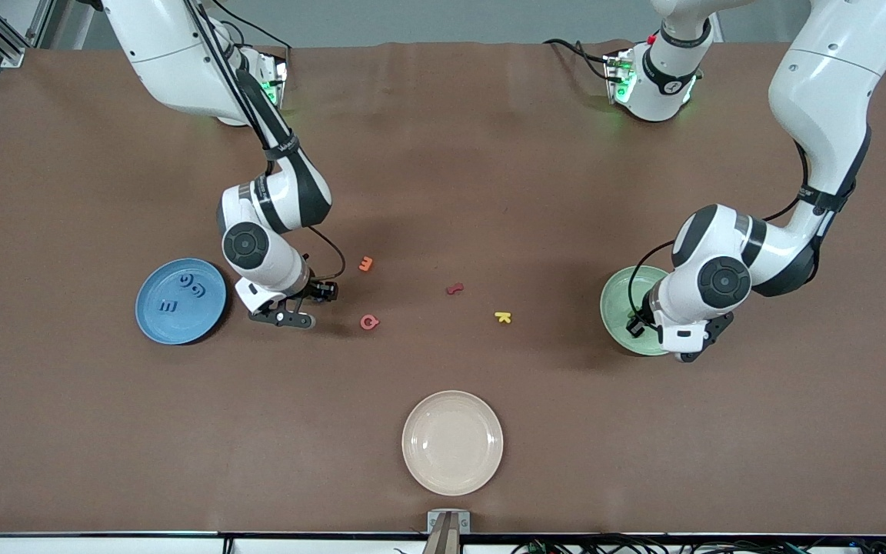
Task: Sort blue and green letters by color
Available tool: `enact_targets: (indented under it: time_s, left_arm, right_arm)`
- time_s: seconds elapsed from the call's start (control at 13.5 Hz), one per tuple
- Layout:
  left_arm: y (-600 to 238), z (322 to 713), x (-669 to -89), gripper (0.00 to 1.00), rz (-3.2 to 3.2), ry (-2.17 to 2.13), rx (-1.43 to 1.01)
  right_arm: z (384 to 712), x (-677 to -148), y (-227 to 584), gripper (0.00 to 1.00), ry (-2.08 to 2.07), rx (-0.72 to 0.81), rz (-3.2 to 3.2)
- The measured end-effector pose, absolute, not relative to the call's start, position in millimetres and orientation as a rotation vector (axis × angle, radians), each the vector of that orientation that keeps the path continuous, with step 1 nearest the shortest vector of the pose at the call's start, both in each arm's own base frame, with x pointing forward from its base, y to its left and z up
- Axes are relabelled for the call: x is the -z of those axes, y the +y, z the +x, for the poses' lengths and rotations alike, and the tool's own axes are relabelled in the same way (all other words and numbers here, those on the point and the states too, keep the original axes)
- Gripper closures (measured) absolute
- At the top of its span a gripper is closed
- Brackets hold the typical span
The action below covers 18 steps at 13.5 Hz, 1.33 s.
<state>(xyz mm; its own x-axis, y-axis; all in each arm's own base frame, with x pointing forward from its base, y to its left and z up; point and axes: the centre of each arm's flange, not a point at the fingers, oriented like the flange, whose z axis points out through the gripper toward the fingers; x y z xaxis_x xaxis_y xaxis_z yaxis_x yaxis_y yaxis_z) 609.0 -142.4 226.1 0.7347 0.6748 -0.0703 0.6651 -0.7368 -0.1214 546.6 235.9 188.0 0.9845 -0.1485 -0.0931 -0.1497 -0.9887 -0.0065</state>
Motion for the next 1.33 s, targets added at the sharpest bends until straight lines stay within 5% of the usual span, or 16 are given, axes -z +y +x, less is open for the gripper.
enact_targets:
  time_s: [0.44, 0.96, 1.33]
  left_arm:
    - [-141.0, 605.5, -221.2, 0.68, -2.837, -1.092, -0.178]
    - [-140.1, 612.2, -238.5, 0.0, -2.846, -1.081, -0.135]
    - [-146.0, 629.4, -332.1, 0.0, -2.914, -0.883, 0.021]
  right_arm:
    - [545.5, -180.0, 235.0, 0.42, 0.239, -0.154, -3.12]
    - [545.9, -178.6, 236.3, 0.68, 0.237, -0.14, -3.118]
    - [545.9, -179.2, 235.9, 0.73, 0.238, -0.151, -3.12]
